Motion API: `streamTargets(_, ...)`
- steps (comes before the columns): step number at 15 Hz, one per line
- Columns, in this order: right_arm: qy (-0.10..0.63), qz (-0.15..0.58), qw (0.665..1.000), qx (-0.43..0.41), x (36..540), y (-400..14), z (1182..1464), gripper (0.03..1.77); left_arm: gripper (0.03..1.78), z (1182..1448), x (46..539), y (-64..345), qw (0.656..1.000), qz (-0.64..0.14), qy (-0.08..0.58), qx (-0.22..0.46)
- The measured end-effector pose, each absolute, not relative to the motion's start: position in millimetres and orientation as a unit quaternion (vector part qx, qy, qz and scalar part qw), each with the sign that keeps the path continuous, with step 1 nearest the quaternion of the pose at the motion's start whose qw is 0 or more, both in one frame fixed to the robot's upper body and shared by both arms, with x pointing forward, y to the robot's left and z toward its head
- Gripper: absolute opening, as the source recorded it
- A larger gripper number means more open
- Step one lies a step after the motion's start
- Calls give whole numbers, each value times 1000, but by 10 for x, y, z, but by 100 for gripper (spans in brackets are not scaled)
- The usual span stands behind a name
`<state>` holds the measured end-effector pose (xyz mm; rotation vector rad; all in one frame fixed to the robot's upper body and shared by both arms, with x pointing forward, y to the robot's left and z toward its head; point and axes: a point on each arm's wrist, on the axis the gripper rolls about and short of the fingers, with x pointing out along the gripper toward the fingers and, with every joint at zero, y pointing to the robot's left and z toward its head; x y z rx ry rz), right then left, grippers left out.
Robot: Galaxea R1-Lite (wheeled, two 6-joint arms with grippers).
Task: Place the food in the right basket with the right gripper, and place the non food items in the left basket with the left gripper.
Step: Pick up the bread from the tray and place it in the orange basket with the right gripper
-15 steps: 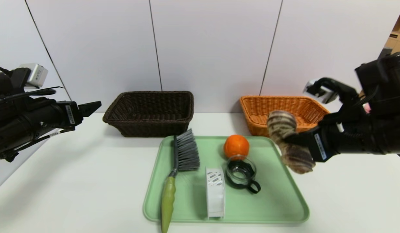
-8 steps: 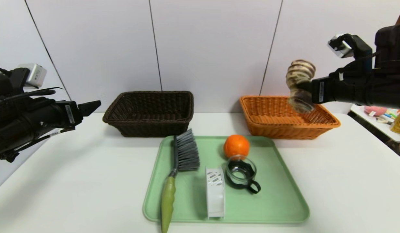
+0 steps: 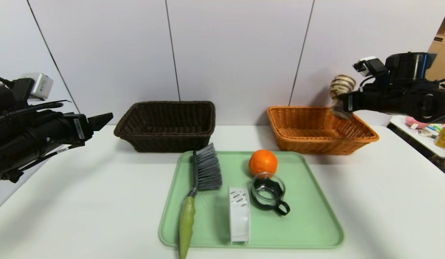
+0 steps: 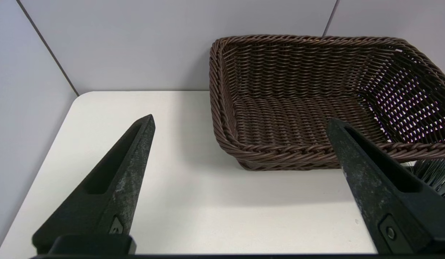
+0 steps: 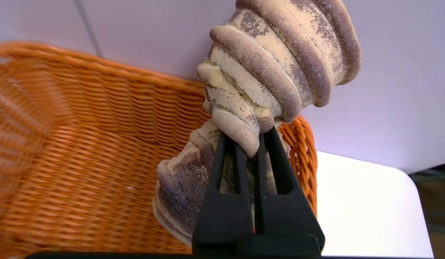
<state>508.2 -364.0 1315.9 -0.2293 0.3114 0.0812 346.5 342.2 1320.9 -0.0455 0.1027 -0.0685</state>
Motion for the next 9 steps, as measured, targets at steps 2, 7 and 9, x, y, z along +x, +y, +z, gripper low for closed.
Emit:
streamTargets(2, 174, 38, 977, -118, 5165, -3682, 12987, 10, 169, 13205, 3468, 3423, 998, -34, 52, -22)
streamTargets(7, 196, 42, 973, -116, 5205, -3702, 12820, 10, 169, 13195, 3478, 3422, 998, -34, 54, -21)
streamTargets(9, 206, 44, 971, -115, 5192, -3697, 12788, 10, 169, 13197, 3491, 3423, 998, -34, 54, -20)
